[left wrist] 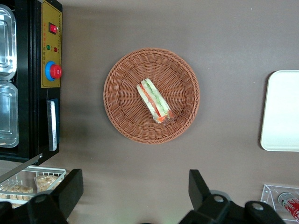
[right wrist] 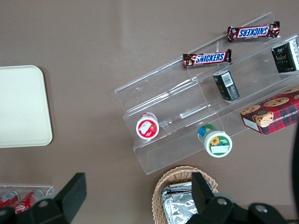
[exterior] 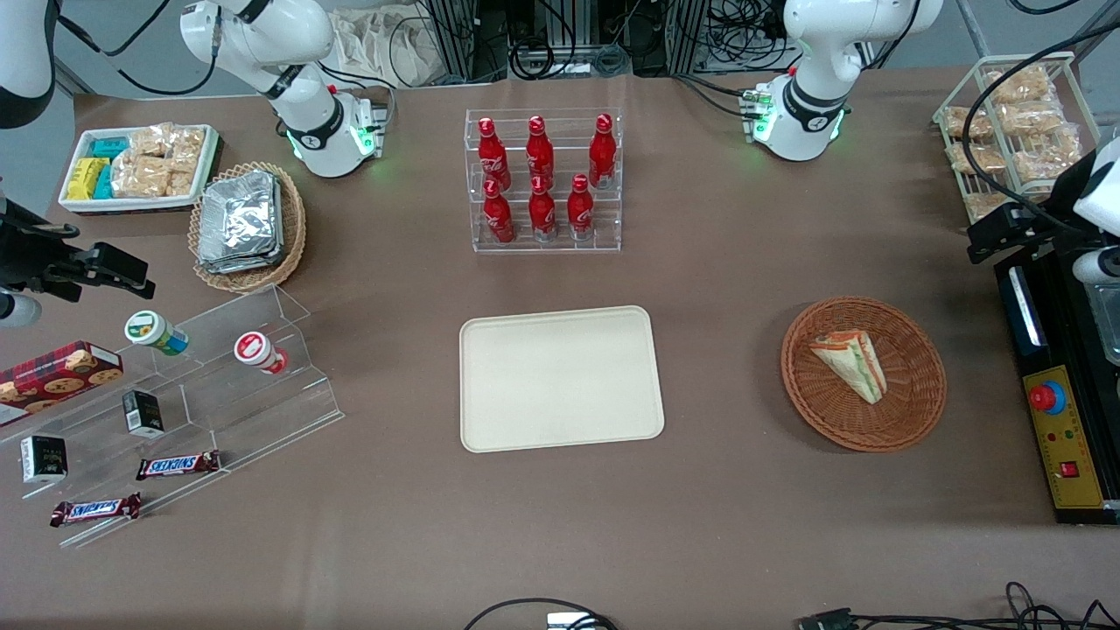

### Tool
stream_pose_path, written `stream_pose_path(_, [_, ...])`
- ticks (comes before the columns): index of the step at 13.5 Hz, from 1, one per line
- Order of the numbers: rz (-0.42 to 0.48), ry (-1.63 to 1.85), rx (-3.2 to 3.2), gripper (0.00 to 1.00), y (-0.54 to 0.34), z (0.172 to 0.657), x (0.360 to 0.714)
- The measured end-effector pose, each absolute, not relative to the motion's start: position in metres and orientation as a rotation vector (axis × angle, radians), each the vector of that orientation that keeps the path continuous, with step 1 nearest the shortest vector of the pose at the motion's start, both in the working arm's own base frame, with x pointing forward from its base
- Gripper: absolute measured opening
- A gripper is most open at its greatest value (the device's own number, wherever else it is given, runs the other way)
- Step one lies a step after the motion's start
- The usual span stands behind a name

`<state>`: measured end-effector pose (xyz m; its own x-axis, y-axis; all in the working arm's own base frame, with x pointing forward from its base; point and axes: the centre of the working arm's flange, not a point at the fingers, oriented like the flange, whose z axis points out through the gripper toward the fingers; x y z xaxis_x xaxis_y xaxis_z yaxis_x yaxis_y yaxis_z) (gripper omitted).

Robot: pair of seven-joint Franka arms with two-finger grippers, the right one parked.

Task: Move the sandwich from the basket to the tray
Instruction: 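Move the left gripper over the wicker basket above the sandwich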

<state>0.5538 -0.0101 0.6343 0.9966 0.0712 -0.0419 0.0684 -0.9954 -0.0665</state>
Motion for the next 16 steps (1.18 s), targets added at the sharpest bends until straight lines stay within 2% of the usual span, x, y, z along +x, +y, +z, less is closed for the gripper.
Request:
stream_pose_path(10, [0.108, -0.118, -3.112, 1.00, -0.010, 0.625, 0.557])
stream_pose_path(13, [0.150, -0.119, -3.110, 1.00, -0.009, 0.611, 0.565])
stream_pose_path(16, [0.232, -0.119, -3.105, 1.00, -0.008, 0.578, 0.580])
